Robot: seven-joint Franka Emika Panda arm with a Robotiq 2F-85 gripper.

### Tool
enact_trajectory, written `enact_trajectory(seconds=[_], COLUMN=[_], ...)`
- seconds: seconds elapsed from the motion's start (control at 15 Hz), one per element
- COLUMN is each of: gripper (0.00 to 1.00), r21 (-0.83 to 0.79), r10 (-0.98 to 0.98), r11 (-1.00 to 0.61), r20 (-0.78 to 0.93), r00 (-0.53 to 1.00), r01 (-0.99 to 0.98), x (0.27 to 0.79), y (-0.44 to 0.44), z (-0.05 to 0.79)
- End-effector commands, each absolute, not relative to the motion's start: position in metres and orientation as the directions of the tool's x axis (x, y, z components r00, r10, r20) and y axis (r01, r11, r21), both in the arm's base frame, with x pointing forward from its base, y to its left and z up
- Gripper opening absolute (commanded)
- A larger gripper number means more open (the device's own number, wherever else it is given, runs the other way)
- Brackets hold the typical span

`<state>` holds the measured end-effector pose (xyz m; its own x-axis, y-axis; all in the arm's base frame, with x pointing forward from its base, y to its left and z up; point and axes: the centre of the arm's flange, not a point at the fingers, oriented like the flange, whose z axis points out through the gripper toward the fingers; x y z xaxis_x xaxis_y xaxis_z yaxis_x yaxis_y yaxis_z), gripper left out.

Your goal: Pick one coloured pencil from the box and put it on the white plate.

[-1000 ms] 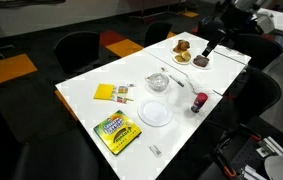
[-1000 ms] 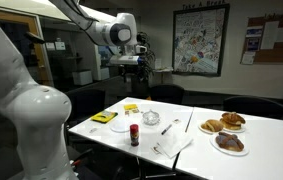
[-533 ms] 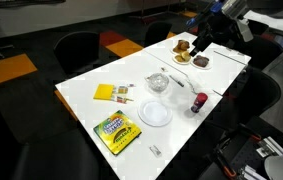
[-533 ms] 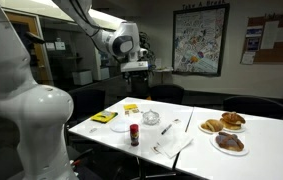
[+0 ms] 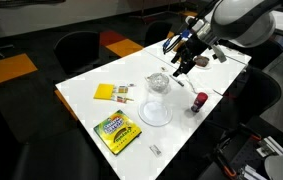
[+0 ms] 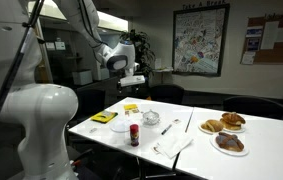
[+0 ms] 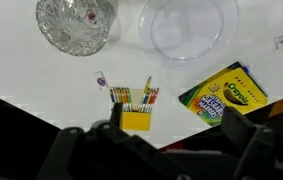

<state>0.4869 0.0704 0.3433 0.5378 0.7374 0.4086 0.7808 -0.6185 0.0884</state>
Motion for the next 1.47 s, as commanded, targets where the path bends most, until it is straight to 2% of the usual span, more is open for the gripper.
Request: enact_trajectory(seconds=[0.0, 0.47, 0.73, 1.4], gripper=[1.0, 1.0, 1.0, 1.0], r21=[0.09, 0.119, 0.165, 0.08], r10=[0.738, 0.73, 0.69, 0.599], r11=[-0.618, -0.64, -0.685, -0.757], r20=[0.407, 0.402, 0.46, 0.482], r00=[0.537, 0.552, 0.559, 0.639], r01=[0.781, 0.759, 0.71, 0.649], x=[0.488, 0.507, 0.518, 0.554], y=[0.069, 0.082, 0.096, 0.107], z=[0.343, 0.284, 0.253, 0.187])
